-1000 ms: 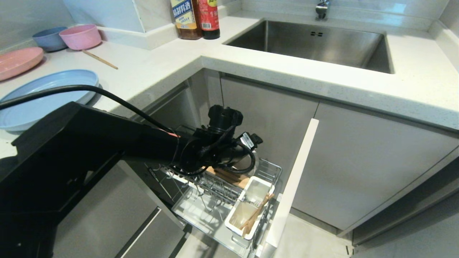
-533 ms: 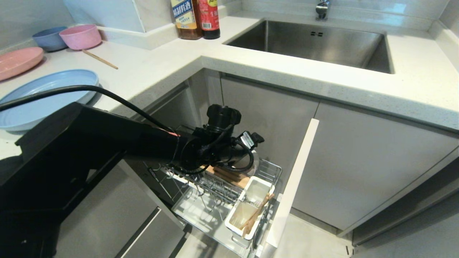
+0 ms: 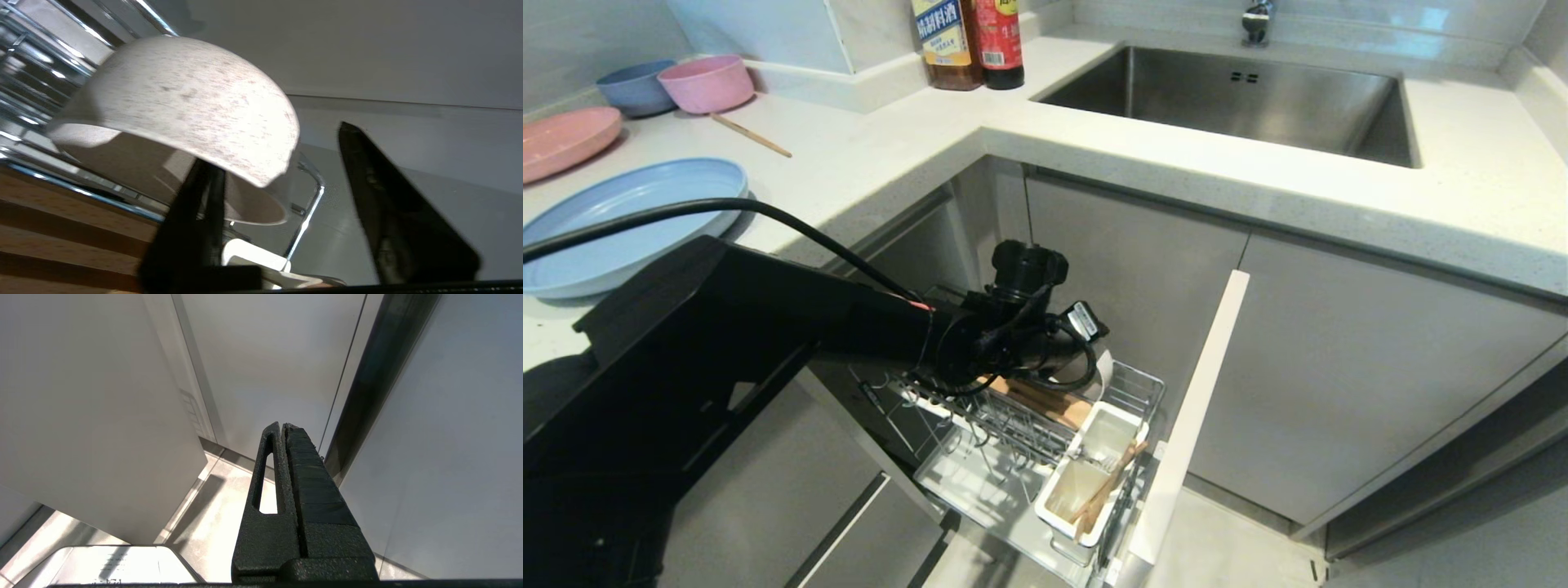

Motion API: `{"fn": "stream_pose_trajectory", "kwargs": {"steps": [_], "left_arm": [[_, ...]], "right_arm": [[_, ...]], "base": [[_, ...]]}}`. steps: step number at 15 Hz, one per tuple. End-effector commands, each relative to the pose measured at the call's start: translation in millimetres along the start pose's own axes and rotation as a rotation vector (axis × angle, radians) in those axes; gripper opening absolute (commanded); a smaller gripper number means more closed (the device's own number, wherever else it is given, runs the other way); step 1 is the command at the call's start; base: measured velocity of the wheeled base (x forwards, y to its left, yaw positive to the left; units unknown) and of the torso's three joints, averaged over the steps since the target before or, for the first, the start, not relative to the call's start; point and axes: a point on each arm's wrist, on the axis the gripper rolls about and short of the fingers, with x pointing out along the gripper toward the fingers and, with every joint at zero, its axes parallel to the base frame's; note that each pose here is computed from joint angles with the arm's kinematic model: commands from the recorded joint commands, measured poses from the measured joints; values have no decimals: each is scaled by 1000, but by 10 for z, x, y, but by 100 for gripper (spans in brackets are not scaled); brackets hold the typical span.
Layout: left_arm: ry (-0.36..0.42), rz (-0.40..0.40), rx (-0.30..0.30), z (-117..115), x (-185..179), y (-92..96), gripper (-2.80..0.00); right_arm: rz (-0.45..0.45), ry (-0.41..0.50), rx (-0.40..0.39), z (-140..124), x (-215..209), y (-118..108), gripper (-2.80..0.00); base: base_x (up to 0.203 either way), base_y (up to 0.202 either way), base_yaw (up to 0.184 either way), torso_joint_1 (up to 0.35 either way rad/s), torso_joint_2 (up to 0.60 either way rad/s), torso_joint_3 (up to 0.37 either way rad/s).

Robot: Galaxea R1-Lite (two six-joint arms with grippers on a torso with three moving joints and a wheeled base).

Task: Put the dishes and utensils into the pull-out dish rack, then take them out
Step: Take the bowl out of the cupboard

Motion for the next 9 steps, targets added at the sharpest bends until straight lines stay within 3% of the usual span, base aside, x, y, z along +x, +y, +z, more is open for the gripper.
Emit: {"fn": "stream_pose_trajectory", "kwargs": {"steps": [1,9], "left_arm": [[-3,-6,-6,20,-8,-11,-280],[5,-36,-6,20,-122,-89,-280]], "right_arm": [[0,2,0,-4,1,0,-280],[0,2,0,-4,1,0,-280]], "base": [[0,0,0,0,0,0],[0,0,0,0,0,0]]}}
